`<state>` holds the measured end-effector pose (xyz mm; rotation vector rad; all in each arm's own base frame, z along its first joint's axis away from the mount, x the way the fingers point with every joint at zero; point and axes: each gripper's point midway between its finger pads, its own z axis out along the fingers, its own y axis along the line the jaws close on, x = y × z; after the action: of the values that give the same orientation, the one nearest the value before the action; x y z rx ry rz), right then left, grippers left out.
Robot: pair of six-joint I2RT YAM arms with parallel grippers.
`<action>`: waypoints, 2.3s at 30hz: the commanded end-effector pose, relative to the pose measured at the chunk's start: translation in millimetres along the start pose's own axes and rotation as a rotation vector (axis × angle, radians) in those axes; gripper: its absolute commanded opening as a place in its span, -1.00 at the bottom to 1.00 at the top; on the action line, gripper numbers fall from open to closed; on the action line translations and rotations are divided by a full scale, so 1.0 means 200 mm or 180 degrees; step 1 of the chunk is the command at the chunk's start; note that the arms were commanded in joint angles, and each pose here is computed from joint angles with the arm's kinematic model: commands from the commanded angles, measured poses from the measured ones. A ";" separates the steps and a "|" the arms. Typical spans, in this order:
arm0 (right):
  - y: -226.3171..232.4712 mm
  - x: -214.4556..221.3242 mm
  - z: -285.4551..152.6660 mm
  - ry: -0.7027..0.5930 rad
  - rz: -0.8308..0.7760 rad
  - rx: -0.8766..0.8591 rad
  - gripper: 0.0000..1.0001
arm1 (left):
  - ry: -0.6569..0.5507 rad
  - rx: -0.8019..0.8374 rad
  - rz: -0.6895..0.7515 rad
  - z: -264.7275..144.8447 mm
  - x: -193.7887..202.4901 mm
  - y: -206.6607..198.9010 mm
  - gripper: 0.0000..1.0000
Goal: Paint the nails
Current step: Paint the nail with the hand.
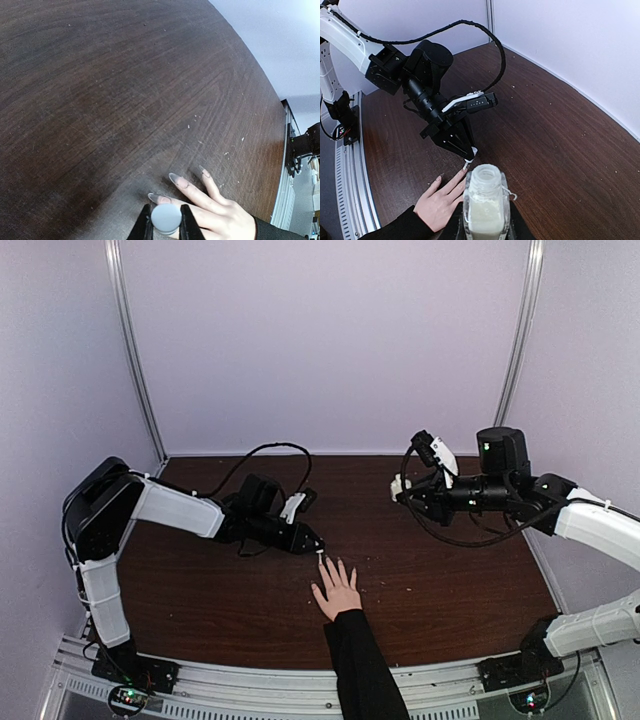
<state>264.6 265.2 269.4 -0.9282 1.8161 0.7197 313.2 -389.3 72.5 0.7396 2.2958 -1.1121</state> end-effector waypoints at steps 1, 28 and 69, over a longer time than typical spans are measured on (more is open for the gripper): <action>-0.03 -0.01 0.01 -0.0061 -0.0027 0.0049 -1.00 | -0.0106 0.0060 0.0093 0.00 -0.07 -0.01 -1.00; -0.04 -0.01 0.01 -0.0065 -0.0007 0.0062 -1.00 | -0.0077 -0.0020 0.0014 0.02 -0.06 0.06 -1.00; -0.03 -0.01 0.00 -0.0075 -0.0006 0.0048 -1.00 | -0.0293 0.0094 0.0075 -0.06 -0.15 0.00 -1.00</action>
<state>268.2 262.9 263.9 -0.9195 1.8297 0.7132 329.6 -385.7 72.8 0.7072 2.2833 -1.1105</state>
